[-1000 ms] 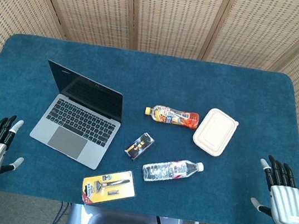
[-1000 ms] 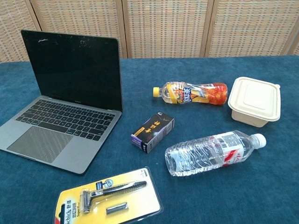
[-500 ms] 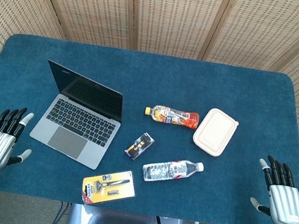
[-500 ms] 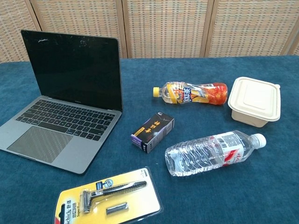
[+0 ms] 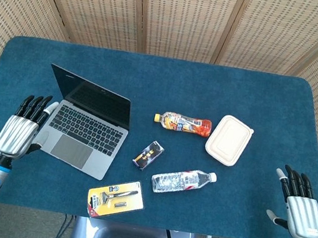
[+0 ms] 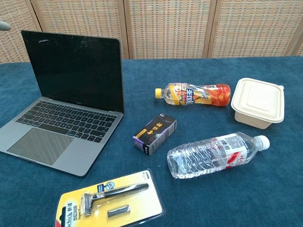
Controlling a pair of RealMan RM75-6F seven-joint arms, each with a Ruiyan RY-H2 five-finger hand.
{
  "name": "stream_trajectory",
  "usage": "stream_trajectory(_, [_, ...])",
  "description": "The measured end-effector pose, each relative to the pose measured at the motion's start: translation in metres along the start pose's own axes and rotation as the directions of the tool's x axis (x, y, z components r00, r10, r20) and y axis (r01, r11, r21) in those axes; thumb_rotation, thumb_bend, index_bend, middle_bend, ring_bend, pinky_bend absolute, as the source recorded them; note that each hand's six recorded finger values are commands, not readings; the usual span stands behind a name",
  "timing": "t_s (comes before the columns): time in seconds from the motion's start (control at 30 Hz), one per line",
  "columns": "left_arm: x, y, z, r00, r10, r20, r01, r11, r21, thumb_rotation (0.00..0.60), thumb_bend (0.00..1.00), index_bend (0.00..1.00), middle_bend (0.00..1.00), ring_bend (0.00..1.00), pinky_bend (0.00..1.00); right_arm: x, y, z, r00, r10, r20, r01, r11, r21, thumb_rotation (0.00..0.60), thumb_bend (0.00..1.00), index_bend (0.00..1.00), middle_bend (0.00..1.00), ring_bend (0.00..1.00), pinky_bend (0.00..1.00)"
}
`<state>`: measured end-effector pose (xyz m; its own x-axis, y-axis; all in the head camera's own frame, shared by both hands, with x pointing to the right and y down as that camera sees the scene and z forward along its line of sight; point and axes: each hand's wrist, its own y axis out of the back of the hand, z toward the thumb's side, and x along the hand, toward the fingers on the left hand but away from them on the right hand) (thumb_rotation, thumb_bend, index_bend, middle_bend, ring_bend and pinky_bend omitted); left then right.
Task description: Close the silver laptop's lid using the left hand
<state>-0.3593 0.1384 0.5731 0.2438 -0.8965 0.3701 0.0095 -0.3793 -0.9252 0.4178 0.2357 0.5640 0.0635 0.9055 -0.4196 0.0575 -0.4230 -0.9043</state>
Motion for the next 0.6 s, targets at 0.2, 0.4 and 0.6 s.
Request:
stream_trajectory(0.2, [0.028, 0.012, 0.007, 1.0, -0.015, 0.026, 0.014, 1.0, 0.017, 0.6, 0.57, 0.0, 0.0, 0.0, 0.0, -0.001, -0.001, 0.001, 1.0, 0.003, -0.002, -0.003, 1.0, 0.0, 0.6, 0.0, 0.0, 0.0, 0.0, 0.0])
stream_trajectory(0.4, [0.052, 0.019, 0.013, 0.999, -0.035, 0.033, 0.033, 0.997, 0.07, 0.6, 0.6, 0.01, 0.0, 0.0, 0.0, -0.002, -0.002, 0.001, 1.0, 0.01, -0.004, -0.01, 1.0, -0.002, 0.6, 0.0, 0.0, 0.0, 0.0, 0.0])
stream_trajectory(0.6, [0.077, 0.018, 0.019, 0.997, -0.07, 0.015, 0.069, 0.994, 0.085, 0.6, 0.61, 0.01, 0.0, 0.0, 0.0, -0.003, -0.004, 0.001, 1.0, 0.02, -0.004, -0.02, 1.0, -0.011, 0.6, 0.0, 0.0, 0.0, 0.0, 0.0])
